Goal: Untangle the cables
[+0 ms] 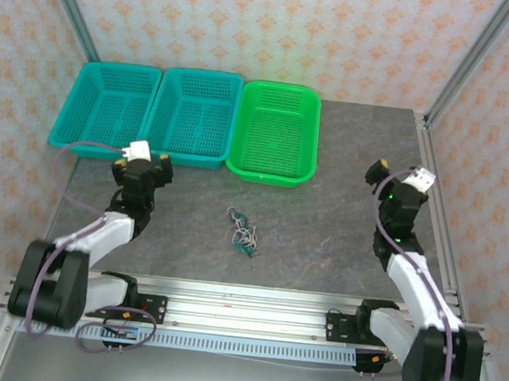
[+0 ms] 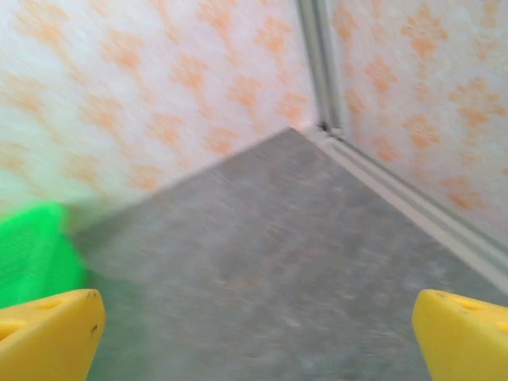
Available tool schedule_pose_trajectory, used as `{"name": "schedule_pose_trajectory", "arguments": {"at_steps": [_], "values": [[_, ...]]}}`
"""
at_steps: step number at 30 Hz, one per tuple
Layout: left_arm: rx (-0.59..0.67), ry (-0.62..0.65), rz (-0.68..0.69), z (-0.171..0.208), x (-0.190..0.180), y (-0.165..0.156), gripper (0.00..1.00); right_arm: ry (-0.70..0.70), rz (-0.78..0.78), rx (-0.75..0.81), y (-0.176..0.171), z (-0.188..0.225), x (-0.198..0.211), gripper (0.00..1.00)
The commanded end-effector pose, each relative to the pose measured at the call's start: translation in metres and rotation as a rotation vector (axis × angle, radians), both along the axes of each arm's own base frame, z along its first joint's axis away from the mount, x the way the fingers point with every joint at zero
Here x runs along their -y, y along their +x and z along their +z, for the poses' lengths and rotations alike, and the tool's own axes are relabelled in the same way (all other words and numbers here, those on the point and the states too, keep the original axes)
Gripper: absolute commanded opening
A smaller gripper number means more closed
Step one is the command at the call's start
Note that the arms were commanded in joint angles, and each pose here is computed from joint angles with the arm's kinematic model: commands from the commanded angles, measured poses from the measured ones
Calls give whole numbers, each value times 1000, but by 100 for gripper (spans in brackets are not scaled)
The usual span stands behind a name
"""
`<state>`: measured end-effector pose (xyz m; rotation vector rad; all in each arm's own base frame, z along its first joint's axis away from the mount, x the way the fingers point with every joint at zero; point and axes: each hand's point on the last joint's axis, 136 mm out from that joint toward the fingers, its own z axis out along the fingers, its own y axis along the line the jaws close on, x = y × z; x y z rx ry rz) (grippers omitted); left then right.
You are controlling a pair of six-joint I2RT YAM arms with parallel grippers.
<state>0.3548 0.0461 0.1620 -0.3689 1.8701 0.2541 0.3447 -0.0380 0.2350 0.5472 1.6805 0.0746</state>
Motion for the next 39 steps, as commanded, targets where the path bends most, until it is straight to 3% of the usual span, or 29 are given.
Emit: {"name": "schedule_pose_trajectory", "arguments": {"at_steps": [1,5,9,13,18,26,32,36,39], "values": [[-9,-137,46,26,-1,-31,100,257,182,-225,-30,-25,-44,99],[-26,-402,-75,56,36,-60,99,420,412,-381,-56,-8,-96,98],[-132,-672,-201,60,91,-81,85,436,621,-549,-85,-3,-149,98],[-290,-815,-322,36,155,-90,68,358,808,-709,-113,-13,-207,98],[-400,-793,-437,10,220,-83,58,245,946,-807,-130,-40,-273,98],[-558,-687,-363,-54,246,-47,54,206,937,-857,-134,-87,-334,97],[-578,-616,-312,-82,247,-25,64,231,899,-863,-133,-108,-339,98],[-632,-604,-329,-97,258,-18,62,196,879,-863,-132,-111,-331,98],[-647,-598,-322,-104,260,-15,51,167,847,-861,-131,-115,-322,98]]}}
